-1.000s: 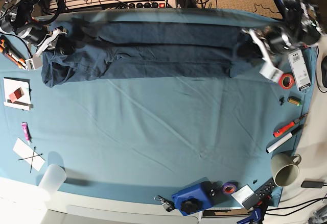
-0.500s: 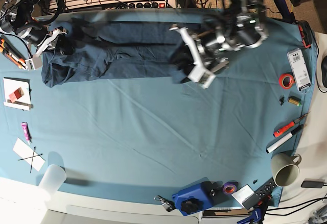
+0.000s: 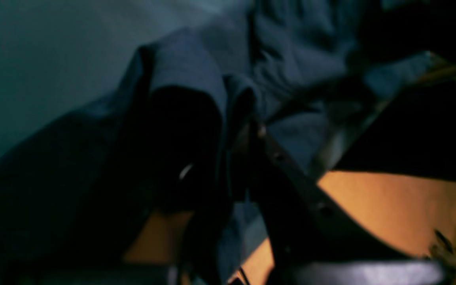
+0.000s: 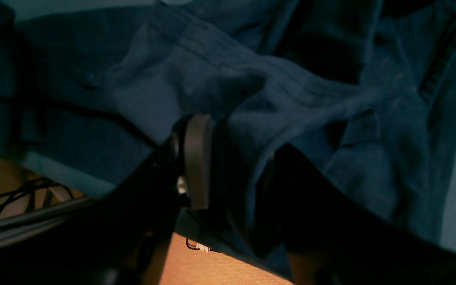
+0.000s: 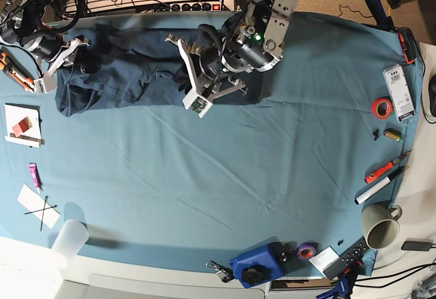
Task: Fold the T-shirt properly
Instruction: 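Grasp the strip's middle with the left gripper and fold it toward the right gripper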
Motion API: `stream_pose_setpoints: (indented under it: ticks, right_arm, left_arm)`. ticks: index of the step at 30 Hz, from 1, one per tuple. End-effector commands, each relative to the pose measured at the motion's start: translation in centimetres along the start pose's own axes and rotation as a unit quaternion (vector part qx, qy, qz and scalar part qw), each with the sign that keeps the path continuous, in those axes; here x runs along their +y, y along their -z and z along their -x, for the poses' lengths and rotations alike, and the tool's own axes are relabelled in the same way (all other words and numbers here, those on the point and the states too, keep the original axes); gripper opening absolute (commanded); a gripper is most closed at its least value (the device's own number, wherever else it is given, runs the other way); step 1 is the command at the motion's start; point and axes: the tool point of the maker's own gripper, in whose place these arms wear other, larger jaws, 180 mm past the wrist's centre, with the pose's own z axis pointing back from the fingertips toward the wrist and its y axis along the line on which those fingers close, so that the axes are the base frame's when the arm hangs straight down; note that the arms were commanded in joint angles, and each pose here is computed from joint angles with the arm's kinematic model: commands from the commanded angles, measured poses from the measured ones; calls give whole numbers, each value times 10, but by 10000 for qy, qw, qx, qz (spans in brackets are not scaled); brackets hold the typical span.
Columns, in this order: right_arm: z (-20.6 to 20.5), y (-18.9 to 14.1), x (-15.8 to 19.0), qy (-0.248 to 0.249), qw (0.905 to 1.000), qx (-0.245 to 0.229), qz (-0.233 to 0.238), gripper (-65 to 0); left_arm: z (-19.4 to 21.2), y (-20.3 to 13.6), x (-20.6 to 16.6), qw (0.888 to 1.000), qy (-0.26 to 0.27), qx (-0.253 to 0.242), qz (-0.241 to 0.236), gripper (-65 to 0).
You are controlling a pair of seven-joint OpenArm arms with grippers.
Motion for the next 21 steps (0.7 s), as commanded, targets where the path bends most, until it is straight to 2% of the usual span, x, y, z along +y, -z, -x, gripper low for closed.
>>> stream_pose_setpoints:
  ticks: [1, 5, 7, 10, 13, 16, 21]
  right_arm:
    - [-14, -6, -1, -117, 9997, -231, 13, -475]
    - [-17, -6, -1, -116, 9995, -294, 11, -475]
    - [-18, -6, -1, -117, 9994, -326, 12, -475]
    - [-20, -6, -1, -117, 9992, -389, 11, -475]
    - [-20, -6, -1, -117, 9991, -399, 11, -475]
    - [-20, -6, -1, -119, 9992, -390, 10, -475]
    - [-28, -15, -7, -183, 9986, -486, 80, -475]
  left_arm:
    - [-22, -2, -8, 9993, 21, -353, 129, -650]
    - [-23, -2, -9, 9992, 13, -365, 151, -382]
    - [-23, -3, -11, 9991, -19, -363, 207, -324]
    - [-22, -6, -15, 9992, -30, -239, 323, -324]
    - [-33, -16, -17, 9987, 44, -399, 302, -327]
    - [-34, -19, -5, 9991, 173, -380, -50, -331]
    - [-16, -20, 13, 9980, 318, 95, -540, -334]
